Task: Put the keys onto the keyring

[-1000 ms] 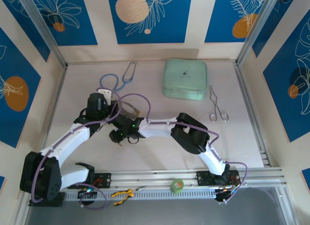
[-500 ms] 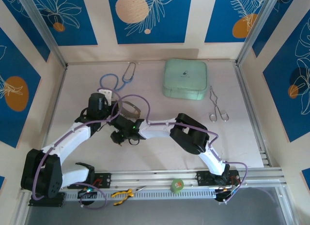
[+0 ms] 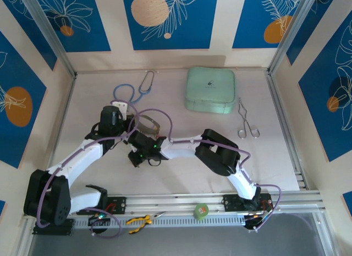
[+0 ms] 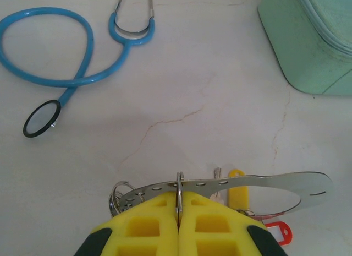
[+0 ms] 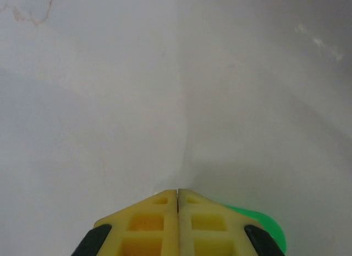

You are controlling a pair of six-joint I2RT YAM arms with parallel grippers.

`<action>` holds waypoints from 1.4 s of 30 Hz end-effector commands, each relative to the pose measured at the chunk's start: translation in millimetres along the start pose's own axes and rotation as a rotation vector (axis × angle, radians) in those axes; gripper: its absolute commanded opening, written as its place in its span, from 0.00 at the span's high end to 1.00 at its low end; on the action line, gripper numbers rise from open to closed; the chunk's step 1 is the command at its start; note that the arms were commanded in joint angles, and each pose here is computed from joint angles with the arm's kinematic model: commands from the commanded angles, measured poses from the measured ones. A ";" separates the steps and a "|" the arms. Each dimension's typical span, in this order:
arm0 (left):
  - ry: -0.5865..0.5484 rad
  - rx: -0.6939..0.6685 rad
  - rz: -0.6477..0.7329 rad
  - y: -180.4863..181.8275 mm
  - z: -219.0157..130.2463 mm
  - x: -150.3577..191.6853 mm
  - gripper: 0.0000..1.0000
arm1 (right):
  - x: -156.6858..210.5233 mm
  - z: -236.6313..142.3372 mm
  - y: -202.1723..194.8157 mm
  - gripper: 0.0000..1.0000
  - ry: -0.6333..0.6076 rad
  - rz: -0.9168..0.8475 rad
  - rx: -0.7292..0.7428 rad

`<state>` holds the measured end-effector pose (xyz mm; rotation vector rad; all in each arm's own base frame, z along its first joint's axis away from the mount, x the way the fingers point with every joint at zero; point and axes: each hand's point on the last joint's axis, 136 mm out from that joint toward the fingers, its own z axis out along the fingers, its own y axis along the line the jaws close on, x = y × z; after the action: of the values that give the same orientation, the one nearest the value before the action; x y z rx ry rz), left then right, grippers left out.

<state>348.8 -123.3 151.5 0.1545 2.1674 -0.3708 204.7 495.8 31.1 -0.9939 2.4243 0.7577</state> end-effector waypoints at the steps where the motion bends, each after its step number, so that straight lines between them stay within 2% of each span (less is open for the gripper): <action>1: -0.028 0.053 0.019 -8.4 -4.1 -7.3 1.00 | -3.2 -35.7 12.3 1.00 -0.029 -0.034 -0.053; 9: -0.061 0.104 0.093 -18.2 -14.5 -9.1 1.00 | 42.8 -107.7 -15.2 1.00 0.018 0.025 0.027; 14: -0.098 0.141 0.137 -26.3 -20.1 -15.3 1.00 | 69.4 -144.5 -56.8 1.00 0.035 0.148 0.128; 20: -0.132 0.222 0.228 -46.3 -30.5 -17.3 1.00 | 101.3 -171.9 -109.0 1.00 0.057 0.320 0.218; 26: -0.165 0.446 0.435 -100.2 -55.6 -8.7 1.00 | 117.2 -188.1 -142.4 1.00 0.086 0.401 0.256; 30: -0.165 0.539 0.568 -121.6 -70.6 1.9 1.00 | 115.5 -192.6 -155.4 1.00 0.097 0.407 0.252; 37: -0.086 0.767 0.829 -152.3 -105.5 40.6 1.00 | 107.9 -185.8 -166.1 1.00 0.128 0.383 0.222; 42: -0.104 0.864 0.886 -163.1 -115.2 55.2 1.00 | 92.6 -174.7 -181.9 1.00 0.114 0.384 0.239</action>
<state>209.0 -233.7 192.4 1.3441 1.6394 -0.6616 236.1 222.8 49.4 -0.4619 2.7944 0.4858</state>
